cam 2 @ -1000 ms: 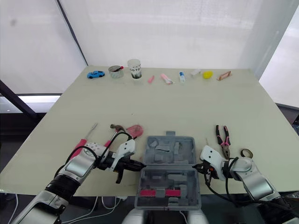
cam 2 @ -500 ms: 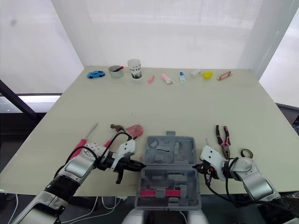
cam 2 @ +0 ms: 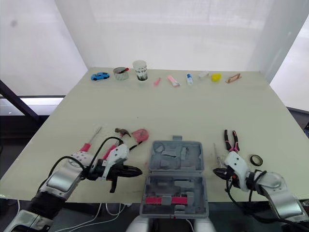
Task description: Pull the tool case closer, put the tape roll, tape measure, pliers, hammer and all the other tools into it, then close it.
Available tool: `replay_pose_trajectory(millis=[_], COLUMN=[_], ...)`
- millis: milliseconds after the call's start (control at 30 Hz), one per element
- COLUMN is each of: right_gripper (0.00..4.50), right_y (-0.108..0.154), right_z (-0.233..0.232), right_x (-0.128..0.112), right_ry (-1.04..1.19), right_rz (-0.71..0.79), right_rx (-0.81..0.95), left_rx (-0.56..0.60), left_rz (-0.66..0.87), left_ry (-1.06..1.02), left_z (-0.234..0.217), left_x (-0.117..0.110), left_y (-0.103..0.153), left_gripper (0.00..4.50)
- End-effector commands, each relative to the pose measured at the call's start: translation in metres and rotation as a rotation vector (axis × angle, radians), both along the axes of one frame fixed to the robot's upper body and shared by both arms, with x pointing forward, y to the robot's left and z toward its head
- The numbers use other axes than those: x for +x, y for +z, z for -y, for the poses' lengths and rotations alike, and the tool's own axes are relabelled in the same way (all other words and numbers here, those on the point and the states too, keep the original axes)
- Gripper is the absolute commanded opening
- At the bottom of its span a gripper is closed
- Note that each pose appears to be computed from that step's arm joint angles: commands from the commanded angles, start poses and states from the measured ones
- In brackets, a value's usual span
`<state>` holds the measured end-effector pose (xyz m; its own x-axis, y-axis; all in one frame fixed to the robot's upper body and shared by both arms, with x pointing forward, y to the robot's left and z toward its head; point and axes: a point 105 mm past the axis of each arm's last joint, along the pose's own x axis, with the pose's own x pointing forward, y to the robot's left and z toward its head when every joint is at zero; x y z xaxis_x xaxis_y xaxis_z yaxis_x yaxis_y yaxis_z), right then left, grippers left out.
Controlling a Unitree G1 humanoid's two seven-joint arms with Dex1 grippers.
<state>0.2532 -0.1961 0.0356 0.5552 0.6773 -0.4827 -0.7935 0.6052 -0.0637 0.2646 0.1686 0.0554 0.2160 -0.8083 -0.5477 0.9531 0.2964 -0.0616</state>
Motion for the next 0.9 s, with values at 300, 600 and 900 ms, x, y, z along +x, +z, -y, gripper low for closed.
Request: replay_pose_trajectory(millis=[300,600,900], right_gripper=[0.0,1.21,4.45], right_y=[0.05,0.055,0.043], right_z=[0.033,0.086,0.106], right_x=[-0.002,-0.031,-0.074], right_ry=[-0.3,-0.512,-0.626], right_rz=[0.279,0.411,0.352], right_rx=[0.249,0.266,0.319], left_rx=[-0.221,-0.259,-0.182], left_rz=[0.201,0.31,0.293], left_ry=[0.353,0.717,0.961], left_z=[-0.04,-0.121,-0.181], left_x=[-0.01,-0.035,-0.076], left_y=[0.047,0.044,0.017], left_gripper=[0.02,2.22,4.5])
